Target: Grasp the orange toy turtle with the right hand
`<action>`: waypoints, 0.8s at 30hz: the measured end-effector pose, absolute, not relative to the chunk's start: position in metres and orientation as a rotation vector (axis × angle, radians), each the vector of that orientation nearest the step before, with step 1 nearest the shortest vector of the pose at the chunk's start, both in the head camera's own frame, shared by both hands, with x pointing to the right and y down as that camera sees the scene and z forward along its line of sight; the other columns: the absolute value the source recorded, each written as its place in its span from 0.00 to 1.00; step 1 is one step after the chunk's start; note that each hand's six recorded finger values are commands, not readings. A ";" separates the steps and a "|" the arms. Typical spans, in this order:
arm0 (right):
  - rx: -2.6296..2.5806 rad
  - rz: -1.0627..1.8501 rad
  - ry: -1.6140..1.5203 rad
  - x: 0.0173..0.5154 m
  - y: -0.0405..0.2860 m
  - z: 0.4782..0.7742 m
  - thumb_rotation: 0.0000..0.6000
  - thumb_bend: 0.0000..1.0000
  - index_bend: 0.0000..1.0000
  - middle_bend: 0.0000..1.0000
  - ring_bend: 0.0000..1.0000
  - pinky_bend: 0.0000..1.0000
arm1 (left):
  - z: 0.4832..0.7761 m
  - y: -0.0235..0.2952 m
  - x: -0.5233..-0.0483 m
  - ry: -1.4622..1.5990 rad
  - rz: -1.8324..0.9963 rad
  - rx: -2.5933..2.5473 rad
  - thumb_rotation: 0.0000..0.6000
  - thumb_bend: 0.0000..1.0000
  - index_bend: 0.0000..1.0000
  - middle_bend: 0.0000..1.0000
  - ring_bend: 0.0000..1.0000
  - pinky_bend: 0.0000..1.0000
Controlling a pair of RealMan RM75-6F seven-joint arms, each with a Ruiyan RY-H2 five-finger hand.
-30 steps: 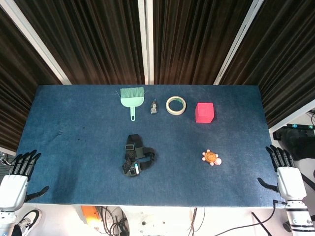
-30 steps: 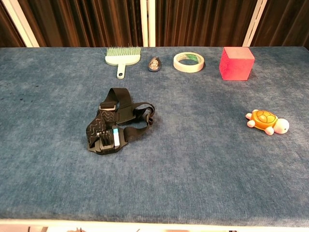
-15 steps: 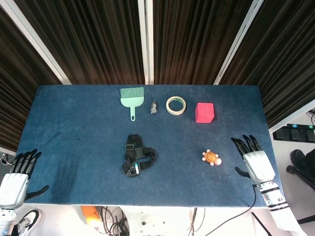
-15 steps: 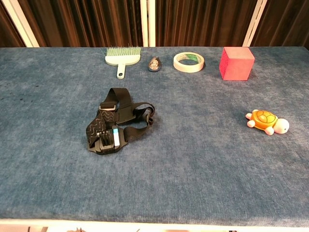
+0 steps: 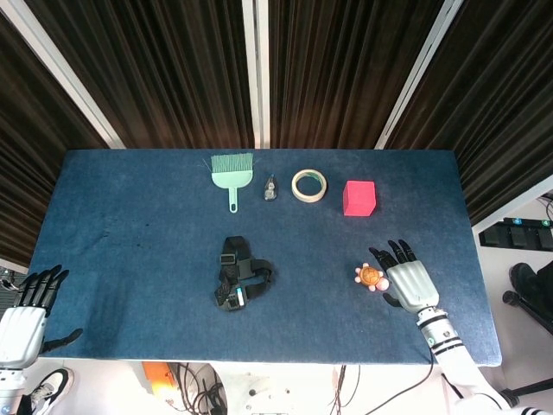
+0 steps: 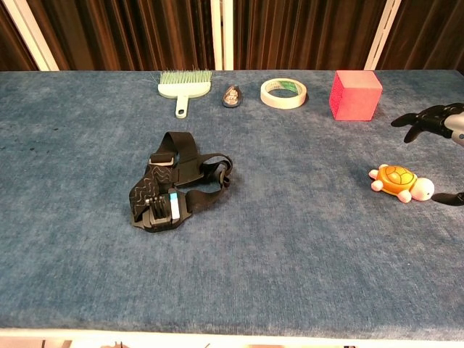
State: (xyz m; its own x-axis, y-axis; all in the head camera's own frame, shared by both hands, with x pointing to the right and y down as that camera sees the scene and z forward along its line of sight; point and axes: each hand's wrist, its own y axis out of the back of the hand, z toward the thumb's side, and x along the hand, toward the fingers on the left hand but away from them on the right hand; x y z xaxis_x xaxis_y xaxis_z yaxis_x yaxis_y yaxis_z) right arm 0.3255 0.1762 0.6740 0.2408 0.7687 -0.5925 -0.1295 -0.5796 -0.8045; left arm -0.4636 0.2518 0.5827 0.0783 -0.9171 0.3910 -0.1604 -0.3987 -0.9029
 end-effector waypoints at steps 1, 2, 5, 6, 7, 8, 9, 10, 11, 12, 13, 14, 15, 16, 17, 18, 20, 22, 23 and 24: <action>-1.728 1.448 -0.590 0.325 0.176 0.675 1.00 0.15 0.11 0.19 0.00 0.00 | 0.583 0.252 -0.464 1.084 -1.382 -1.664 1.00 0.00 0.04 0.00 0.00 0.00; -1.727 1.452 -0.586 0.324 0.176 0.676 1.00 0.15 0.11 0.20 0.00 0.00 | 0.584 0.252 -0.465 1.084 -1.383 -1.665 1.00 0.00 0.04 0.00 0.00 0.00; -1.723 1.461 -0.583 0.323 0.175 0.679 1.00 0.20 0.13 0.21 0.00 0.00 | 0.585 0.253 -0.466 1.088 -1.385 -1.670 1.00 0.00 0.04 0.00 0.00 0.00; -1.723 1.463 -0.583 0.322 0.175 0.680 1.00 0.21 0.13 0.21 0.00 0.00 | 0.585 0.253 -0.467 1.089 -1.385 -1.671 1.00 0.00 0.04 0.00 0.00 0.00; -1.723 1.466 -0.582 0.322 0.175 0.681 1.00 0.22 0.13 0.22 0.00 0.00 | 0.586 0.253 -0.467 1.091 -1.386 -1.673 1.00 0.00 0.04 0.00 0.00 0.00; -1.723 1.467 -0.578 0.321 0.174 0.682 1.00 0.22 0.14 0.22 0.00 0.00 | 0.586 0.253 -0.467 1.092 -1.386 -1.673 1.00 0.00 0.04 0.00 0.00 0.00; -1.723 1.467 -0.575 0.320 0.174 0.683 1.00 0.22 0.14 0.22 0.00 0.00 | 0.586 0.254 -0.468 1.092 -1.387 -1.673 1.00 0.00 0.04 0.00 0.00 0.00; -1.723 1.467 -0.571 0.319 0.174 0.684 1.00 0.22 0.14 0.22 0.00 0.00 | 0.587 0.254 -0.469 1.093 -1.388 -1.672 1.00 0.00 0.04 0.00 0.00 0.00; -1.724 1.467 -0.568 0.318 0.173 0.685 1.00 0.23 0.15 0.22 0.00 0.00 | 0.587 0.254 -0.469 1.095 -1.389 -1.672 1.00 0.00 0.04 0.00 0.00 0.00; -1.724 1.469 -0.566 0.317 0.173 0.685 1.00 0.23 0.15 0.22 0.00 0.00 | 0.587 0.253 -0.470 1.095 -1.390 -1.672 1.00 0.00 0.04 0.00 0.00 0.00; -1.725 1.471 -0.563 0.317 0.173 0.686 1.00 0.23 0.15 0.22 0.00 0.00 | 0.587 0.254 -0.470 1.096 -1.391 -1.672 1.00 0.00 0.04 0.00 0.00 0.00; -1.725 1.474 -0.558 0.316 0.174 0.687 1.00 0.23 0.15 0.23 0.00 0.00 | 0.587 0.254 -0.471 1.097 -1.391 -1.672 1.00 0.00 0.04 0.00 0.00 0.00; -1.726 1.476 -0.555 0.316 0.174 0.688 1.00 0.23 0.15 0.23 0.00 0.00 | 0.587 0.254 -0.471 1.097 -1.392 -1.673 1.00 0.00 0.04 0.00 0.00 0.00; -1.727 1.479 -0.552 0.315 0.174 0.689 1.00 0.24 0.15 0.24 0.00 0.00 | 0.587 0.254 -0.471 1.097 -1.392 -1.673 1.00 0.00 0.04 0.00 0.00 0.00; -1.728 1.482 -0.547 0.315 0.175 0.690 1.00 0.24 0.15 0.24 0.00 0.00 | 0.588 0.254 -0.472 1.098 -1.393 -1.674 1.00 0.00 0.04 0.00 0.00 0.00; -1.729 1.485 -0.543 0.315 0.176 0.690 1.00 0.24 0.16 0.24 0.00 0.00 | 0.588 0.254 -0.472 1.098 -1.394 -1.675 1.00 0.00 0.04 0.00 0.00 0.00; -1.730 1.491 -0.534 0.314 0.176 0.692 1.00 0.24 0.17 0.24 0.00 0.00 | 0.589 0.254 -0.472 1.098 -1.396 -1.676 1.00 0.00 0.04 0.00 0.00 0.00; -1.730 1.493 -0.529 0.314 0.176 0.693 1.00 0.25 0.20 0.25 0.00 0.00 | 0.589 0.254 -0.473 1.097 -1.396 -1.678 1.00 0.00 0.04 0.00 0.00 0.00; -1.730 1.493 -0.526 0.313 0.177 0.694 1.00 0.25 0.22 0.26 0.00 0.00 | 0.590 0.254 -0.473 1.097 -1.396 -1.679 1.00 0.00 0.04 0.00 0.00 0.00; -1.730 1.492 -0.524 0.313 0.176 0.695 1.00 0.26 0.23 0.27 0.00 0.00 | 0.590 0.254 -0.473 1.098 -1.396 -1.680 1.00 0.00 0.04 0.00 0.00 0.00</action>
State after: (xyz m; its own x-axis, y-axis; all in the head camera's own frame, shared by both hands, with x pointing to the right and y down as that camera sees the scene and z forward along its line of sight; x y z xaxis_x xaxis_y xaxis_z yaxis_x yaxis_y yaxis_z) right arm 0.3128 0.1765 0.6946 0.2270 0.7360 -0.6378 -0.1751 -0.6133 -0.7702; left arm -0.4726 0.2539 0.5898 0.0677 -0.9116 0.4054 -0.1787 -0.4109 -0.8940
